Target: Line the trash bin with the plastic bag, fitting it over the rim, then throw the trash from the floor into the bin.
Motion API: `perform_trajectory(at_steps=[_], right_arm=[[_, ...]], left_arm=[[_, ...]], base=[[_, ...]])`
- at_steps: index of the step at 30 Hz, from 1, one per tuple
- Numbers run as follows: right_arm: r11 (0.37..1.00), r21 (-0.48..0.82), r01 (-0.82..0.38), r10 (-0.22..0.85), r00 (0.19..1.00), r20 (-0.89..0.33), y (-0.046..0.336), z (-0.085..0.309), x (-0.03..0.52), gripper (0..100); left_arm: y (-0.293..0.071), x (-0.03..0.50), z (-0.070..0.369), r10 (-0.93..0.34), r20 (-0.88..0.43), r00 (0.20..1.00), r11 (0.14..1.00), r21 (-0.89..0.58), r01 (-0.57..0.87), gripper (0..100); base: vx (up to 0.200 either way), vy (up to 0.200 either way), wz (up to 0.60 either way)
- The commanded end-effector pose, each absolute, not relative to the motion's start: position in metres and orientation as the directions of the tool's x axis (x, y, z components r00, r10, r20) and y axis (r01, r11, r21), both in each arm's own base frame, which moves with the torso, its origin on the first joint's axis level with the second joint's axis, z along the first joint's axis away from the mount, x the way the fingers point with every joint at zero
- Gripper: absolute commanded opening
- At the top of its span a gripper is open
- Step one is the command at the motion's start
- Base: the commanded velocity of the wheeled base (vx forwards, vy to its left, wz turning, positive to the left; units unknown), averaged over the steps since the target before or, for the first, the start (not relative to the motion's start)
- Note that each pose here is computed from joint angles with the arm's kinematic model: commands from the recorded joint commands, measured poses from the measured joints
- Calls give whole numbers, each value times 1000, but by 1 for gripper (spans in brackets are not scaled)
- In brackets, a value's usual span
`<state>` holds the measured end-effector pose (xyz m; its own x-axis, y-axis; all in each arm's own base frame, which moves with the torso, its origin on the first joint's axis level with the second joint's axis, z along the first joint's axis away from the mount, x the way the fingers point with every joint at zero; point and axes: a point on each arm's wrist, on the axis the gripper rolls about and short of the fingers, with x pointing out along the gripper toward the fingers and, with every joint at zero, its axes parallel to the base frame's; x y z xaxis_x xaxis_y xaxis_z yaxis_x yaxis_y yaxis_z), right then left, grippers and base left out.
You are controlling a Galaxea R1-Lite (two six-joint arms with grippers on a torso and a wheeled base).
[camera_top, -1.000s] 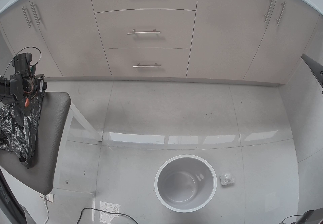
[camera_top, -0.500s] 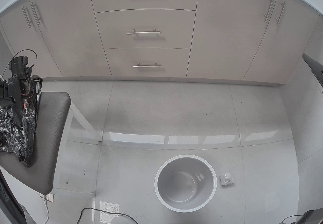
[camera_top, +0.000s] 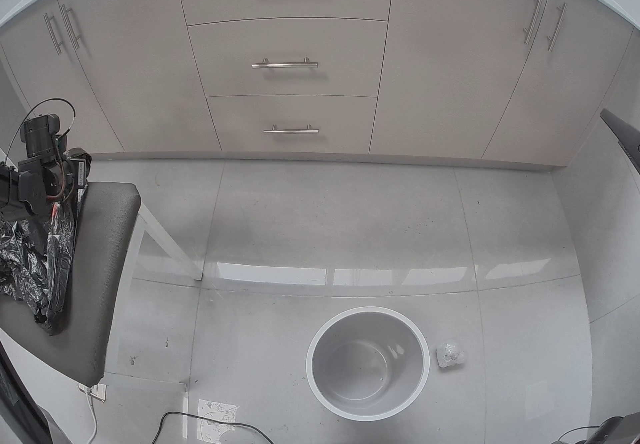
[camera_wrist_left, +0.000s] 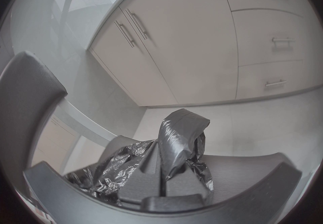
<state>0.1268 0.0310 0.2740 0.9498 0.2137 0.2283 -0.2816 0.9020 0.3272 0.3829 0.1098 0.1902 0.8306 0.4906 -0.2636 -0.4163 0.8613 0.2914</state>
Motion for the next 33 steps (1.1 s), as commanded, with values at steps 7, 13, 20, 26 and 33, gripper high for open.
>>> perform_trajectory(at_steps=[7,13,20,26,33], right_arm=[[902,320,-289,213,944,253,29,276,118,100],[915,298,-271,212,953,216,29,267,121,100],[938,245,-244,235,970,66,37,237,143,100],[930,242,-275,306,946,-103,57,203,165,100],[891,232,-390,434,882,-186,101,162,179,100]], left_arm=[[29,344,222,230,-254,939,973,34,-229,0],[-26,303,253,-122,-299,947,961,-275,37,0],[-60,248,282,-465,-279,840,780,-578,240,0],[-102,212,309,-523,-114,845,645,-701,305,0],[-161,185,308,-548,-68,834,632,-687,359,0]], base=[[0,0,0],[0,0,0],[0,0,0],[0,0,0],[0,0,0]])
